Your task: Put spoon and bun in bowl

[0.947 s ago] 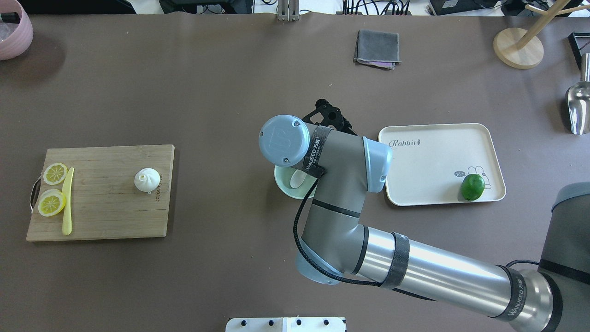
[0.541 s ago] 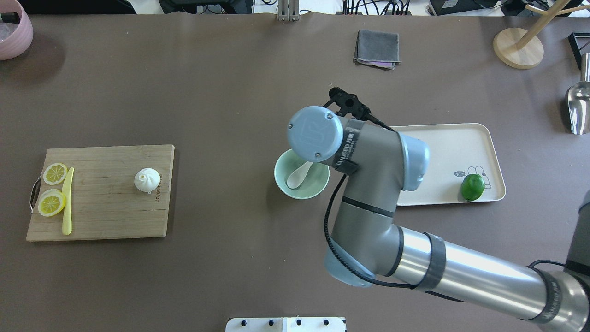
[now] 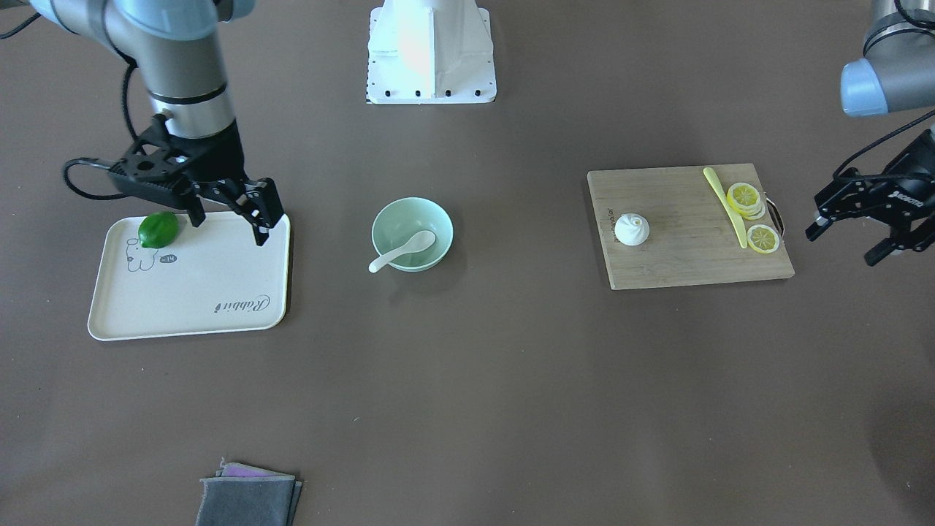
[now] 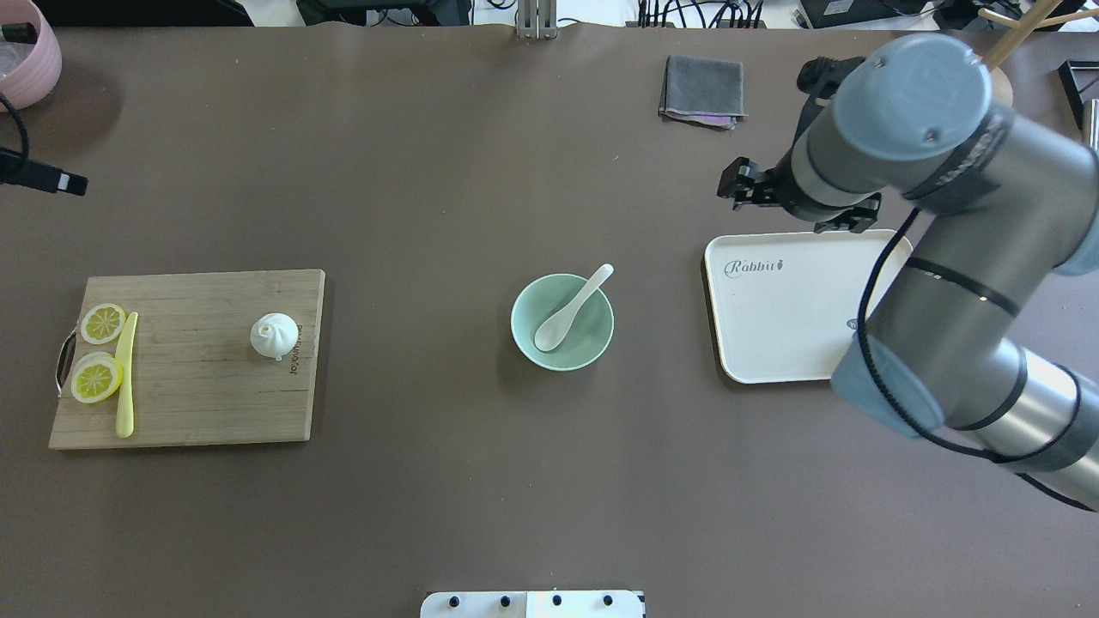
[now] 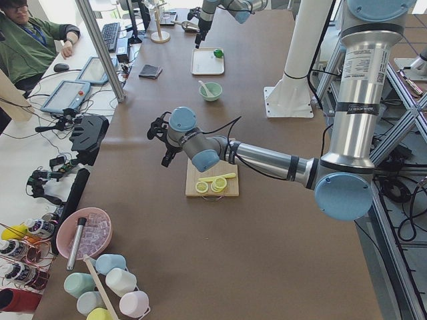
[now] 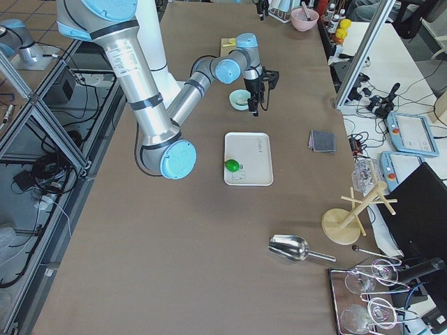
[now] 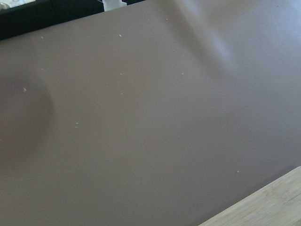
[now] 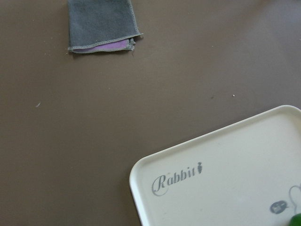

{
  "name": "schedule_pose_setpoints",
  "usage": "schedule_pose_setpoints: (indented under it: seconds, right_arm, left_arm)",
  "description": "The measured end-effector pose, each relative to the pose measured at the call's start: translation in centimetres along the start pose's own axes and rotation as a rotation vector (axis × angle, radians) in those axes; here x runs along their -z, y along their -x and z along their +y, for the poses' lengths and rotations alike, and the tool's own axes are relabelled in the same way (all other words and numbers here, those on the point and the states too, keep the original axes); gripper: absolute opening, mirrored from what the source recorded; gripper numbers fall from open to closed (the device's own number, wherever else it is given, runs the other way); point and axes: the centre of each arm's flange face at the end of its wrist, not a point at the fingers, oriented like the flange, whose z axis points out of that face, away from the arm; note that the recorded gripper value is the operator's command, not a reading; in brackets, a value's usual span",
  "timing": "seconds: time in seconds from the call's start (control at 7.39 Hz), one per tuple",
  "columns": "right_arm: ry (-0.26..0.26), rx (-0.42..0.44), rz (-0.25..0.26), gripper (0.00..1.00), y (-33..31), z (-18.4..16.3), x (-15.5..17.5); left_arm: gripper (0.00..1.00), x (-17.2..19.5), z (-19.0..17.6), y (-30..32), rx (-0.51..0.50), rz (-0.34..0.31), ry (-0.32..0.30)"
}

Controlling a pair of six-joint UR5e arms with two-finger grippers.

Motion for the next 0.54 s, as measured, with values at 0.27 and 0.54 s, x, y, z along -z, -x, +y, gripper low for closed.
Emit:
schedule_pose_setpoints:
  seconds: [0.27,0.54]
  right_arm:
    - [0.094,0.21,-0.017,1.0,-11.4,-5.6,1.0]
    - [0.161,0.372,-0.037,1.0,-23.3,-8.1,1.1]
  left_arm:
    - [0.98,-3.1,0.4,-4.1,-0.02,0.025,0.016]
    - [0.98,-7.8,2.6,-10.9,-0.021,0.006,0.017]
